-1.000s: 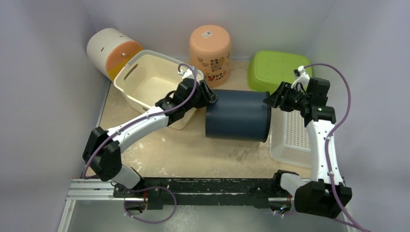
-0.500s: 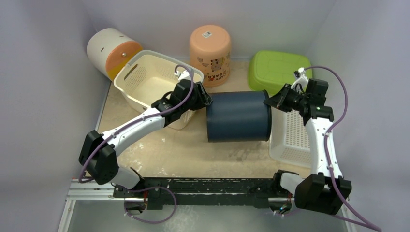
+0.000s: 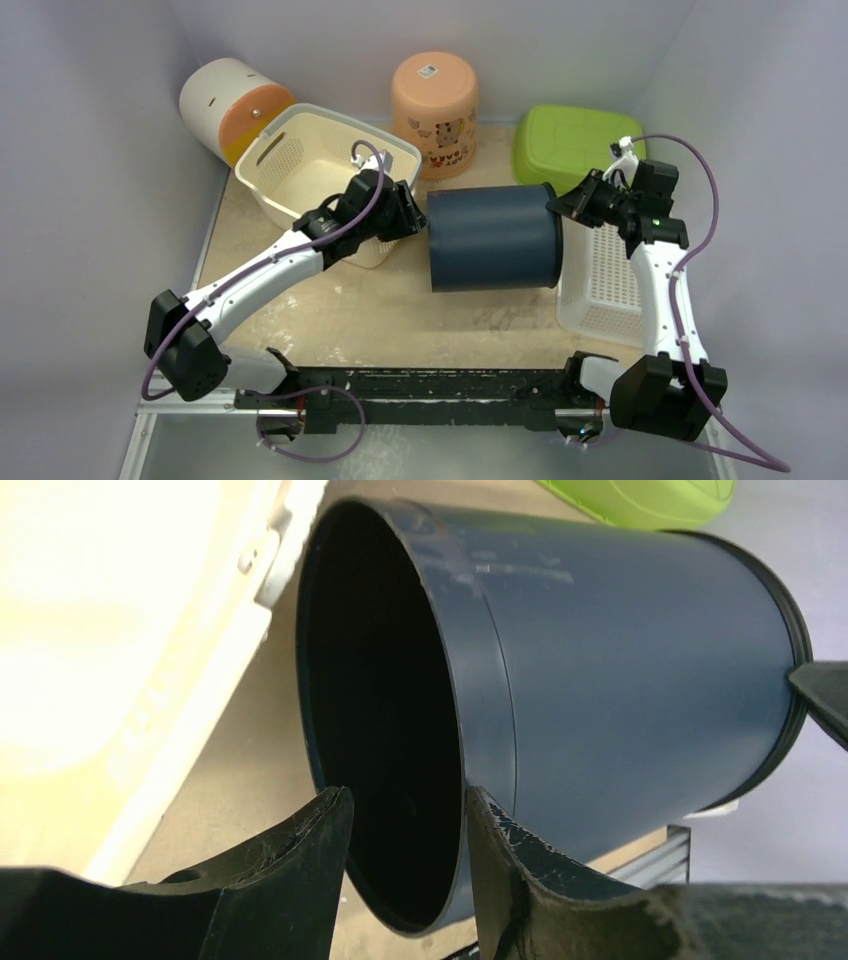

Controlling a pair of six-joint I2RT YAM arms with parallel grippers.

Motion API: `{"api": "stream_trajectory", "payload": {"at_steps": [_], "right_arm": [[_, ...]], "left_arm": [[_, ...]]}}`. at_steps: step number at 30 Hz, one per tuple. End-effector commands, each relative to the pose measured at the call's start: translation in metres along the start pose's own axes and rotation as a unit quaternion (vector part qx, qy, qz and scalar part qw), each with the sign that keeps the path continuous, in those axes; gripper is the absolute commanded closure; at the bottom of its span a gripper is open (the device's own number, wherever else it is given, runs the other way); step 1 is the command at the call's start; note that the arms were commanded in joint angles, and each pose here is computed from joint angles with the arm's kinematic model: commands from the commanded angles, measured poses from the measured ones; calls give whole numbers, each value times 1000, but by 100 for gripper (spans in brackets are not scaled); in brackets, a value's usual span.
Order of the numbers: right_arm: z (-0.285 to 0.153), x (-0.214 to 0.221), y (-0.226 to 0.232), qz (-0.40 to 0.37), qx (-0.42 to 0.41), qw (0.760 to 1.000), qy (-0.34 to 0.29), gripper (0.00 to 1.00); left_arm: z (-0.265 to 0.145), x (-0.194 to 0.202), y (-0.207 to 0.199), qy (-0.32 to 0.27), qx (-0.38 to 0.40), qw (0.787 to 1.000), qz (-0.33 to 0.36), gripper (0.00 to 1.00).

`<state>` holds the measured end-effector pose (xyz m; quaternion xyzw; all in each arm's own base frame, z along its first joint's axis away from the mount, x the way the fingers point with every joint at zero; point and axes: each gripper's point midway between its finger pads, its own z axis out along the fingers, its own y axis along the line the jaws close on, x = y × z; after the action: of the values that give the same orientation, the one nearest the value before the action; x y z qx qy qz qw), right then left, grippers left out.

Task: Turn the large container upside down

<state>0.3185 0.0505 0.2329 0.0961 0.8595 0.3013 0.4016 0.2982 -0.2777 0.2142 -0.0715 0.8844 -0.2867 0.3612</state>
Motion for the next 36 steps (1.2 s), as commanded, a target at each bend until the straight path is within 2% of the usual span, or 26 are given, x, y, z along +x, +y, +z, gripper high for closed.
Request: {"api": "stream_trajectory", "payload": {"at_steps": [1, 4, 7, 11, 15, 19, 26, 31, 36], "right_arm": [[6, 3, -30, -29, 63, 998, 3, 94], [5, -3, -27, -38, 62, 997, -2, 95], [0, -10, -20, -50, 56, 997, -6, 100], [-11, -36, -3, -77, 47, 995, -34, 100], [-23, -60, 30, -92, 1, 994, -58, 100], [-24, -62, 57, -95, -59, 993, -47, 100], [-22, -68, 93, -127, -75, 988, -41, 100], [-6, -57, 128, -154, -63, 986, -20, 100], [6, -50, 122, -173, 17, 985, 3, 100]], "left_arm": [[-5, 33, 11, 53, 0, 998, -15, 58], [-2, 37, 12, 57, 0, 998, -13, 58], [7, 43, 14, 71, -6, 997, -4, 58], [19, 51, 15, 87, -6, 996, 2, 58], [27, 58, 18, 101, -9, 995, 11, 58], [33, 64, 24, 111, -16, 993, 23, 58], [46, 84, 43, 132, -31, 990, 32, 58], [57, 91, 49, 139, -37, 989, 42, 58], [61, 92, 48, 142, -33, 988, 47, 58]]}}
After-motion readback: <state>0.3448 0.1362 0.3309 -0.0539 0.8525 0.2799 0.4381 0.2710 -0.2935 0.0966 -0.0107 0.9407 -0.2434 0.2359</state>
